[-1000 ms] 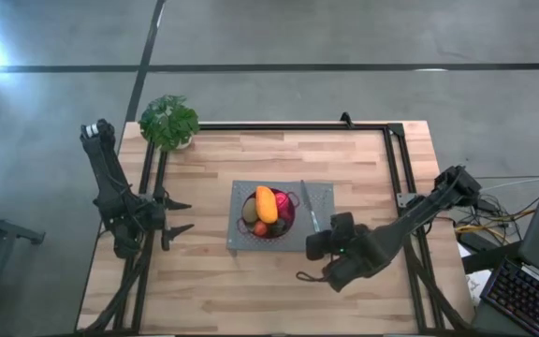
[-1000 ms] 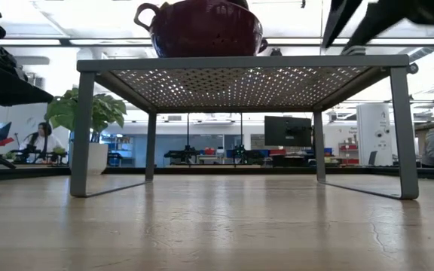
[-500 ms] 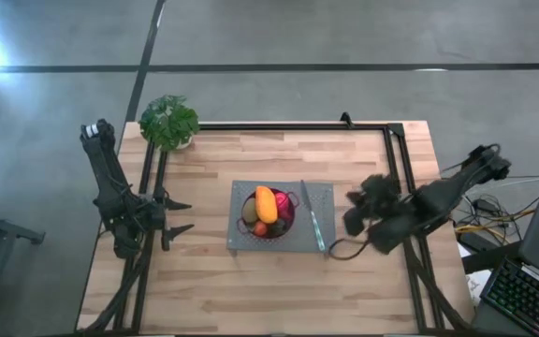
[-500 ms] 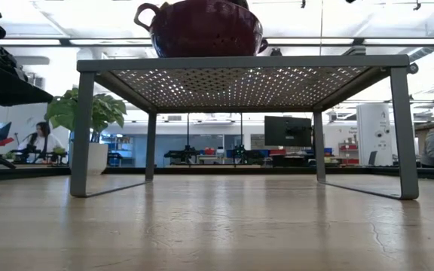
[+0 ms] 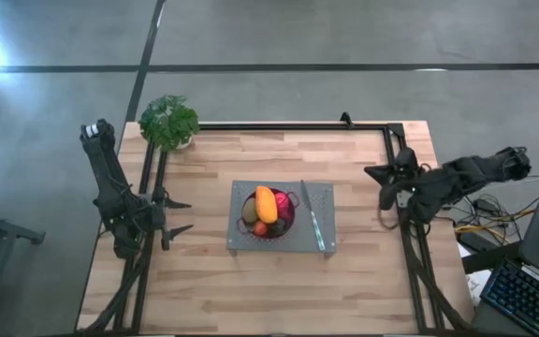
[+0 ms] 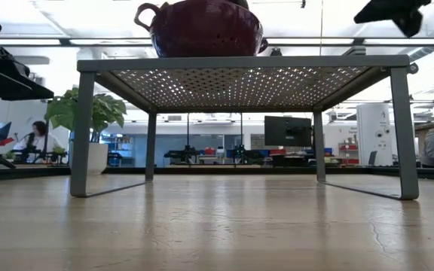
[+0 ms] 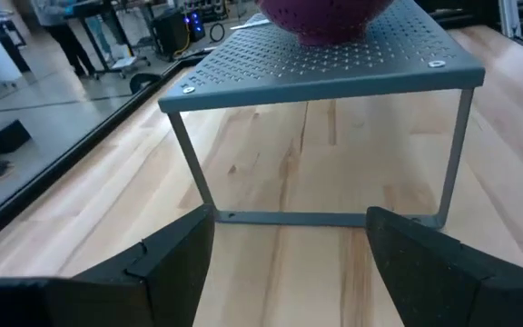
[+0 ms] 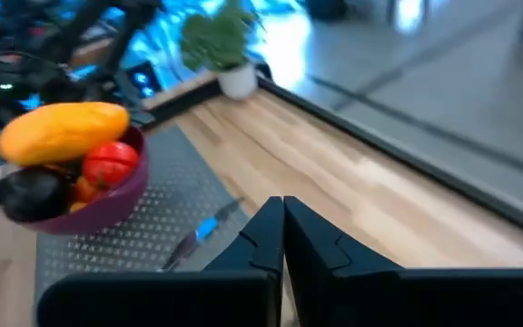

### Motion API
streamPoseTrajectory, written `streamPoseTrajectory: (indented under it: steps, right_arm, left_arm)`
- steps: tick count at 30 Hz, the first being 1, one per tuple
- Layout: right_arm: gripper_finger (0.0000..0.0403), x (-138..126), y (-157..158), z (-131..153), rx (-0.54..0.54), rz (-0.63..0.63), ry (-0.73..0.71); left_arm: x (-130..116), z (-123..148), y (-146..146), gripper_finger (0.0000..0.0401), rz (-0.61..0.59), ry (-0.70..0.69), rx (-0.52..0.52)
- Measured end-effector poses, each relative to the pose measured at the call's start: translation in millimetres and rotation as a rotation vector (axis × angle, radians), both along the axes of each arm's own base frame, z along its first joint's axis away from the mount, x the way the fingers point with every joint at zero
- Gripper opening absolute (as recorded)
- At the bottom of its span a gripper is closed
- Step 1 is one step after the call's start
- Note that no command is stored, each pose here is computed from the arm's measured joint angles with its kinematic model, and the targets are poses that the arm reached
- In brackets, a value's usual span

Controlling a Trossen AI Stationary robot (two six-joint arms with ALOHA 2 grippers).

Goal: Pick & Place Fruit
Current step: Return to Home Position

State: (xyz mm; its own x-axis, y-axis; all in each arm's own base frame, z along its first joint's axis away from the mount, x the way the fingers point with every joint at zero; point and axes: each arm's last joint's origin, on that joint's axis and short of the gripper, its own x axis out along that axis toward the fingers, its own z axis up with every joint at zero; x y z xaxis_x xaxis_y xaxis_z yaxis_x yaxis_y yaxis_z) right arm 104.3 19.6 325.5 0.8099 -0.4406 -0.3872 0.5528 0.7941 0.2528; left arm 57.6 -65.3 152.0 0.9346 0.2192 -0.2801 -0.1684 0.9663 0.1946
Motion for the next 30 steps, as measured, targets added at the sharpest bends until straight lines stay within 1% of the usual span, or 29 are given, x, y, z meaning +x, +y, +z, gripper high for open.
streamPoseTrajectory:
  steps: [2,5,7,11,19,21,26,27,30]
  right_arm:
    - [0.0008,-2,-4,-6,-0.055,0.051,-0.044]
    - [0.0008,-8,-10,-16,-0.126,0.095,-0.049]
    - [0.0008,-12,-13,-20,-0.145,0.118,-0.052]
    - [0.0008,-19,-16,-35,-0.181,0.178,-0.027]
    - [0.0008,-36,-20,-57,-0.267,0.202,-0.045]
    - [0.0008,-39,-21,-62,-0.266,0.188,-0.060]
    - [0.0008,-46,-27,-67,-0.300,-0.018,-0.077]
    - [0.0008,-47,-28,-67,-0.306,-0.039,-0.075]
    - [0.0008,-48,-28,-67,-0.304,-0.046,-0.086]
  left_arm:
    - [0,-1,0,0.0291,0.000,0.000,0.002]
    - [0,-2,0,0.0291,-0.003,0.003,0.009]
    - [0,-2,0,0.0291,-0.011,0.010,0.037]
    - [0,-1,0,0.0291,-0.014,0.012,0.046]
    - [0,-1,0,0.0291,-0.013,0.011,0.048]
    - [0,-1,0,0.0291,-0.010,0.008,0.050]
    - [0,-1,0,0.0291,-0.008,0.003,0.051]
    - [0,-1,0,0.0291,-0.008,0.003,0.050]
    - [0,-1,0,0.0291,-0.007,0.002,0.049]
